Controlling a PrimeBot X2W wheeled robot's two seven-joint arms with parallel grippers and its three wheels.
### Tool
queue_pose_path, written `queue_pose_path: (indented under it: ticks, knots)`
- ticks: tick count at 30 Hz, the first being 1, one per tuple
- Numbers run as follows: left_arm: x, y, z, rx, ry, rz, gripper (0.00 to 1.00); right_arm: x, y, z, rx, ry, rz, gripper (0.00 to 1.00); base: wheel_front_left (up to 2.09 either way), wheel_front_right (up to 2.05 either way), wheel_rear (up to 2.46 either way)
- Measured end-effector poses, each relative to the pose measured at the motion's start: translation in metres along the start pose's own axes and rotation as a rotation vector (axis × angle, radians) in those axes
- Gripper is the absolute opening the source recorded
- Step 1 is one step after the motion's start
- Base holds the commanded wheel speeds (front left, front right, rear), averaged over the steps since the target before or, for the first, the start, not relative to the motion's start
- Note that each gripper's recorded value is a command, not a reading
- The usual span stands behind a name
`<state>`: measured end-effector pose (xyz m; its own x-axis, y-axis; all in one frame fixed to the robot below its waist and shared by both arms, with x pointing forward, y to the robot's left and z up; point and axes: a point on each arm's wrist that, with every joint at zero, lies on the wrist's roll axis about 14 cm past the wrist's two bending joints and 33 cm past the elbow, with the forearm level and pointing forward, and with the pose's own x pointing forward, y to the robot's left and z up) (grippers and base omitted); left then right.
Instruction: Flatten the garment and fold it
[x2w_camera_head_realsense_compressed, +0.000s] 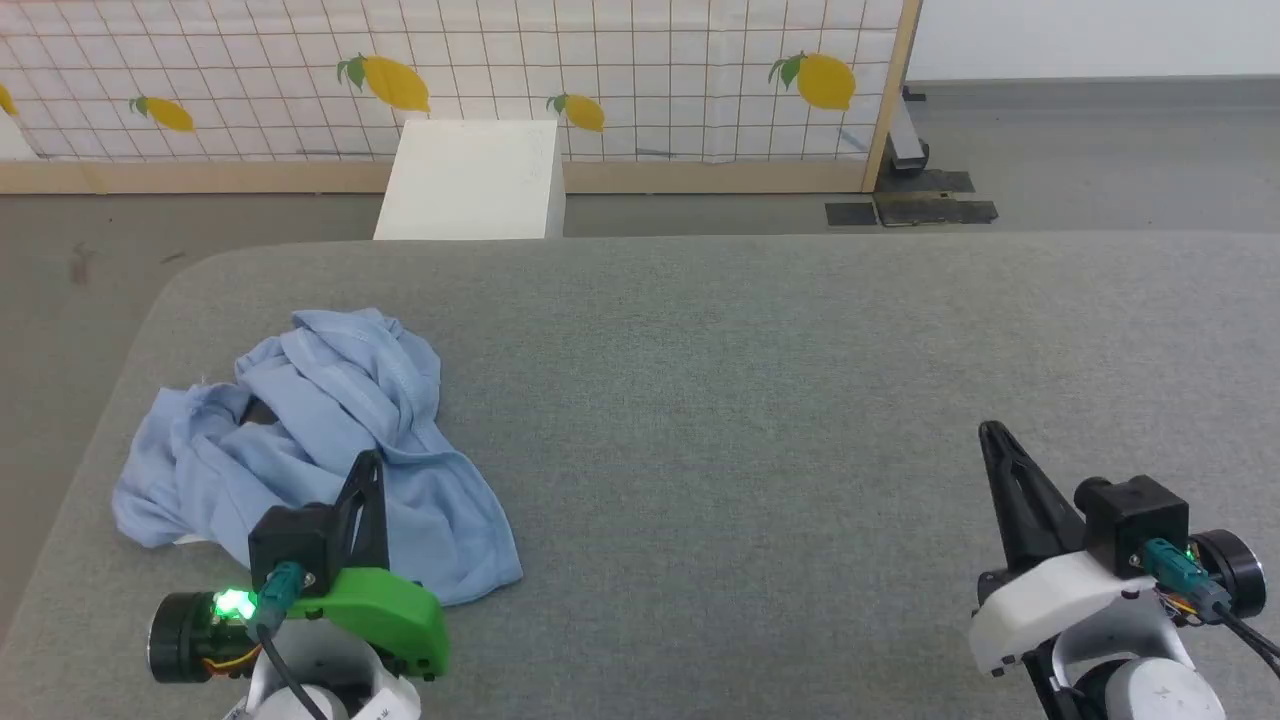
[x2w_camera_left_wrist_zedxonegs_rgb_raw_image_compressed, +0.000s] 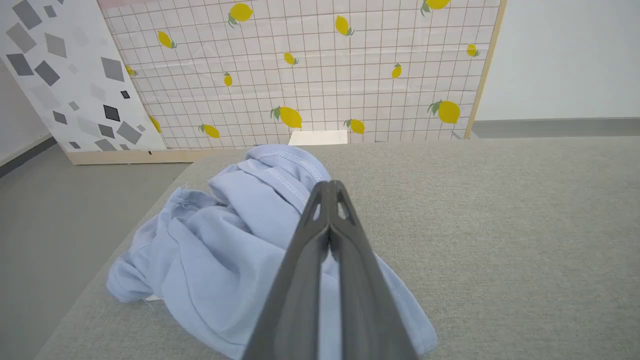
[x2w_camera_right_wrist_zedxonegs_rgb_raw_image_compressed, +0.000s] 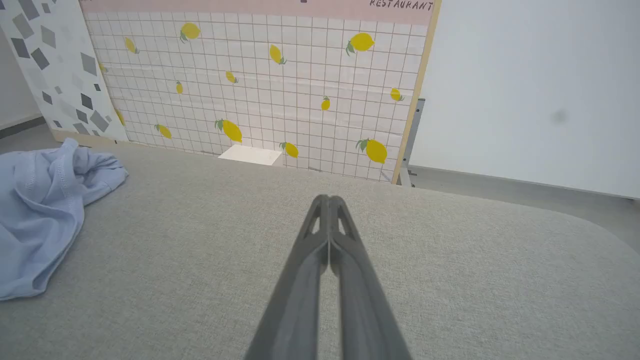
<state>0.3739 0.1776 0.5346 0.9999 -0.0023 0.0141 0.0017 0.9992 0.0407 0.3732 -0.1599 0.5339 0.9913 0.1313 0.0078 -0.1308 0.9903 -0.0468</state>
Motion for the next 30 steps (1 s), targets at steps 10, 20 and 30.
queue_pose_path:
  ticks: [10, 20, 30]
  knots:
    - [0.0000, 0.0001, 0.0000, 0.000, 0.000, 0.000, 0.00, 0.0000, 0.0000, 0.0000, 0.000, 0.000, 0.000, 0.00, 0.00, 0.00, 0.00]
    - [0.0000, 0.0000, 0.0000, 0.000, 0.000, 0.000, 0.00, 0.0000, 0.0000, 0.0000, 0.000, 0.000, 0.000, 0.00, 0.00, 0.00, 0.00]
    - [0.0000, -0.0001, 0.0000, 0.000, 0.000, 0.000, 0.00, 0.0000, -0.0001, 0.0000, 0.000, 0.000, 0.000, 0.00, 0.00, 0.00, 0.00]
